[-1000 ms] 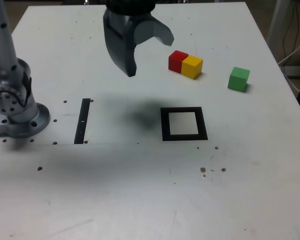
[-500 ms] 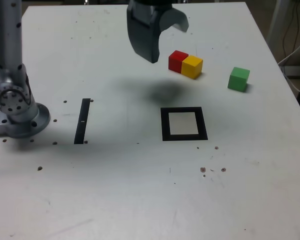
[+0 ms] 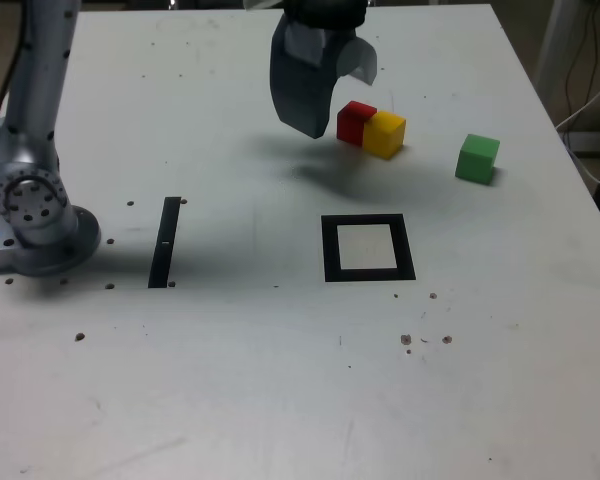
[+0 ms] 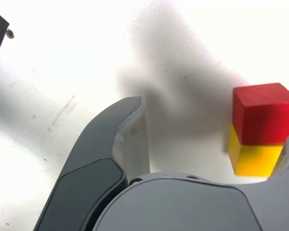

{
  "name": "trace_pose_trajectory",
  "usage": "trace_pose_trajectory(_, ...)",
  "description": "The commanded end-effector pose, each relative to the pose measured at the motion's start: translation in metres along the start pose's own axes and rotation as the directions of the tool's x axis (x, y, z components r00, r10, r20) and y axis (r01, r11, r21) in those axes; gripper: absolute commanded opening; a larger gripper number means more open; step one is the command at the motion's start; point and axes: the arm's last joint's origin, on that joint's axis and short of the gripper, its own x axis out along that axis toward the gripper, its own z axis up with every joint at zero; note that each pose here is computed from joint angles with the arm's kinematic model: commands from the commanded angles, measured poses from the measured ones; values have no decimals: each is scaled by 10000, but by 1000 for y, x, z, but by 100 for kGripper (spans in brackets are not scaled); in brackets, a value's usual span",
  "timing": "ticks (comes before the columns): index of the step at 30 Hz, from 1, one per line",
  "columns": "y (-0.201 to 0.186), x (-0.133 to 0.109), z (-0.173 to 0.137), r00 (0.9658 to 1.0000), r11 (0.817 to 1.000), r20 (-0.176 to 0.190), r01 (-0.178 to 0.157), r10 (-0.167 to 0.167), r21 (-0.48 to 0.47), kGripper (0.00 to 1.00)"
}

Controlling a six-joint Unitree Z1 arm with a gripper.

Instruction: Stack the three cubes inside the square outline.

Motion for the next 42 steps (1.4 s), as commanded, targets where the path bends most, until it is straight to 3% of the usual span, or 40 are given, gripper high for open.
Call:
trace_pose_trajectory(1, -3, 5, 9, 9998, 9999, -144, 97, -98, -79, 98)
trace_pose_trajectory(23, 2, 24, 57, 9998, 9980, -156, 117, -127, -621, 98)
trace_pose_trajectory(42, 6, 30, 67, 9995, 9957, -204, 235, -254, -893, 84)
